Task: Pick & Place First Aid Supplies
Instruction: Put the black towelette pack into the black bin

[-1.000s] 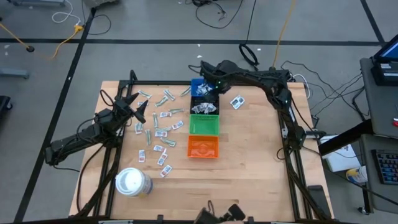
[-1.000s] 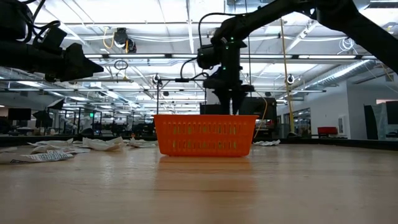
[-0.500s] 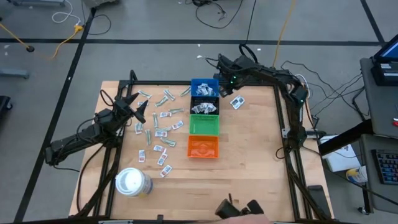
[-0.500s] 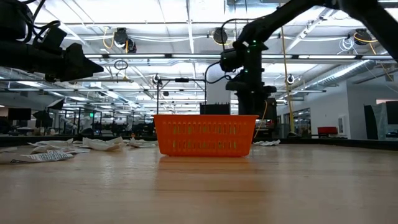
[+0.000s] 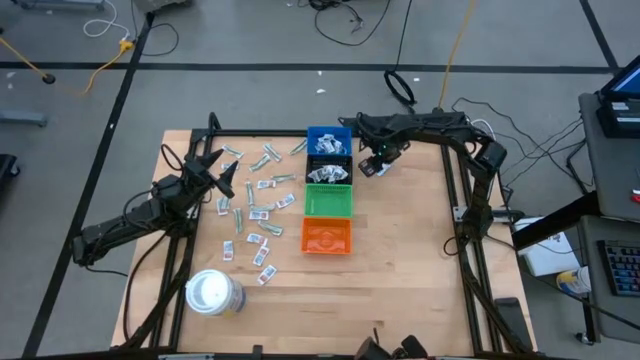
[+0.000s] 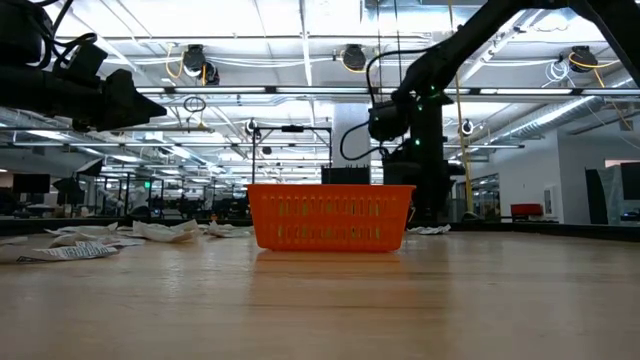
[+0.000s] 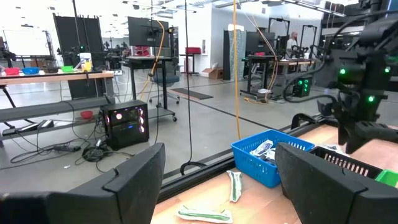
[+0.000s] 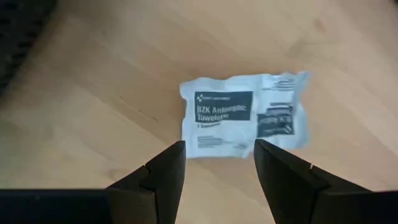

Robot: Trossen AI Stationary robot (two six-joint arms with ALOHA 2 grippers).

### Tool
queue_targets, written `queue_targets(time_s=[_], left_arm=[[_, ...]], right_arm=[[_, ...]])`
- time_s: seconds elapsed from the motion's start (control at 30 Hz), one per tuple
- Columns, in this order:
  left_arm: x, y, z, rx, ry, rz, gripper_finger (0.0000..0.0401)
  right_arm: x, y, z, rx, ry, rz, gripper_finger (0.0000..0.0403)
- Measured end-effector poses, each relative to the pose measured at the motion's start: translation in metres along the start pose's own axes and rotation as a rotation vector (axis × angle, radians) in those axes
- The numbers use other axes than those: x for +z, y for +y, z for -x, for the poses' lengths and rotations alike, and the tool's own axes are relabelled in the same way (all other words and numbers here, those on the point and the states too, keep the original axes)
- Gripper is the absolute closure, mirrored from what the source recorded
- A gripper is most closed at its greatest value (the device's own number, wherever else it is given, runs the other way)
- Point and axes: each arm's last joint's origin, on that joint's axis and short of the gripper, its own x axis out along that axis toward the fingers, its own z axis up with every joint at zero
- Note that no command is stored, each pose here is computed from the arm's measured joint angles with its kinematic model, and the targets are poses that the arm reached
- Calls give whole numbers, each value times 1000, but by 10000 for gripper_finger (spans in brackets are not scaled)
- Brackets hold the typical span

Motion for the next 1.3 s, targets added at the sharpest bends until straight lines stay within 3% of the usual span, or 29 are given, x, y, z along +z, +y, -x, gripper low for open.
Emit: queue_targets(time_s=[0.4, 0.53, 0.73, 0.9, 1.3], left_arm=[[0, 0, 0, 0, 0, 0, 96], [0, 0, 0, 0, 0, 0, 96], [0, 0, 0, 0, 0, 0, 95], [0, 0, 0, 0, 0, 0, 95], [0, 0, 0, 1, 0, 0, 95]], right_arm=[[-10, 3, -26, 85, -9, 44, 225], [-12, 2, -29, 76, -13, 42, 272], [-14, 2, -31, 73, -4, 36, 381], [-14, 2, -31, 74, 2, 36, 391], [-29, -7, 36, 54, 111, 41, 397]])
